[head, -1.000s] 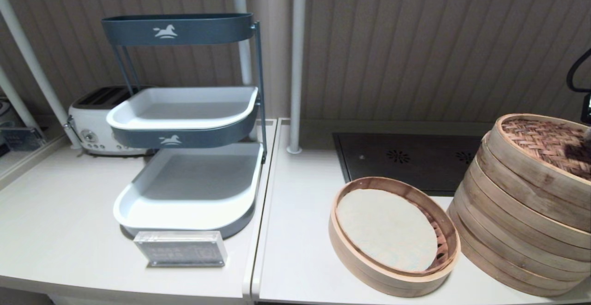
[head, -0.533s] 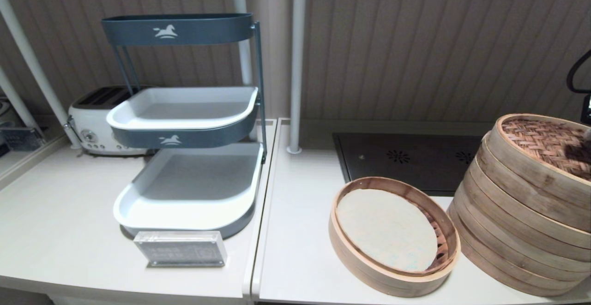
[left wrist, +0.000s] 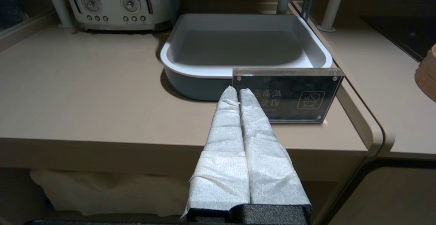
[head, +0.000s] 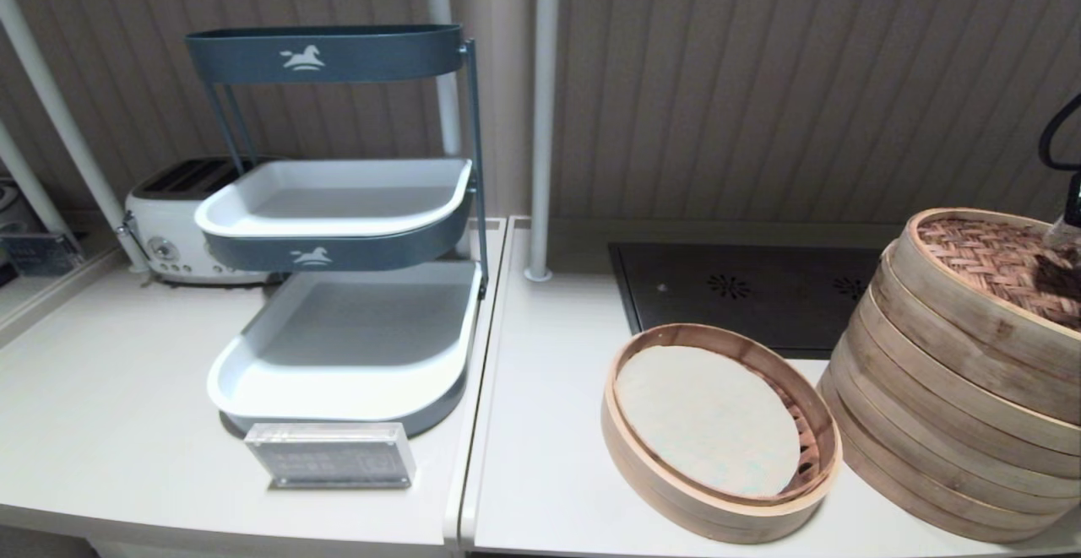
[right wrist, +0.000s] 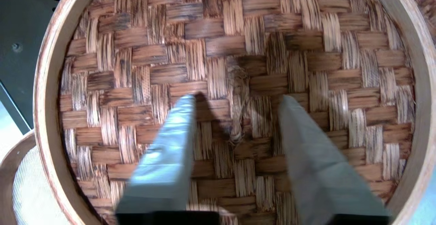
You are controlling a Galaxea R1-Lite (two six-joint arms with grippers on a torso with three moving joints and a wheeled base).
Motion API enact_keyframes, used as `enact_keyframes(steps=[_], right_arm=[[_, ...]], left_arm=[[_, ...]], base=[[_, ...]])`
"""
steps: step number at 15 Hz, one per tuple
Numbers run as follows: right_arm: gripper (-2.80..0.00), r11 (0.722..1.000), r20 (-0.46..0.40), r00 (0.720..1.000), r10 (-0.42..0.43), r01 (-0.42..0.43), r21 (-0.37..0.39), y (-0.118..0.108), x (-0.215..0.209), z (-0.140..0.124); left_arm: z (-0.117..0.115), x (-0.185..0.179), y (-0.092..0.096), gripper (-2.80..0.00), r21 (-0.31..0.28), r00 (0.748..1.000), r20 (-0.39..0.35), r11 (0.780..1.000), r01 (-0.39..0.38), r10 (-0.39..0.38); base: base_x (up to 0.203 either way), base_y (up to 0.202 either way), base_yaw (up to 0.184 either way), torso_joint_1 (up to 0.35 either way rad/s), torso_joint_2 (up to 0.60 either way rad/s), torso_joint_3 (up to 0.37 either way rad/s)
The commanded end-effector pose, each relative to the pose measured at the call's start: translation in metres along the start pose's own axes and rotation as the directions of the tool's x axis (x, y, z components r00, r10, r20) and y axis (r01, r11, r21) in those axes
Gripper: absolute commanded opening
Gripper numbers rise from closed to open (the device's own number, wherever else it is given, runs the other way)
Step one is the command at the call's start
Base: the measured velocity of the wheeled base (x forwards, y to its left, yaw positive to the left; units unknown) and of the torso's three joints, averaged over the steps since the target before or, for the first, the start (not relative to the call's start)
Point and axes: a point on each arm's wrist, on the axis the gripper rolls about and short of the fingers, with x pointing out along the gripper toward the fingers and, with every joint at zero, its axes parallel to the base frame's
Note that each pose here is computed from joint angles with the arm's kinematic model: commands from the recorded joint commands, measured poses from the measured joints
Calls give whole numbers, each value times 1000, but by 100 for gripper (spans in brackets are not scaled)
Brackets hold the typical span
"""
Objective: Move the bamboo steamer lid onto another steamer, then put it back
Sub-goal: Put the steamer, then pick up the steamer
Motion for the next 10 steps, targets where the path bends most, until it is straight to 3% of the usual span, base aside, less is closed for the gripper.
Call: enact_keyframes(steps=[1,5,8,9,10], right_arm=[[0,1000,11,1000,2,-2,2,-1,-6,0],[0,999,97,995,34,-34,5,-3,-43,-2],[0,993,150,981,122,-120,-19,-2,-80,-13],[-280,988,177,972,154,-151,-30,-3,-97,-19],[-280,981,207,959,194,-188,-50,-3,-117,-28]], left_arm=[[-8,2,0,-280,0,1000,-27,1000,0,0],[-8,2,0,-280,0,1000,-26,1000,0,0],[-8,2,0,-280,0,1000,-27,1000,0,0],[-8,2,0,-280,0,1000,-25,1000,0,0],[-8,2,0,-280,0,1000,-27,1000,0,0]], base=[[0,0,0,0,0,0],[0,0,0,0,0,0],[0,0,0,0,0,0],[0,0,0,0,0,0],[0,0,0,0,0,0]])
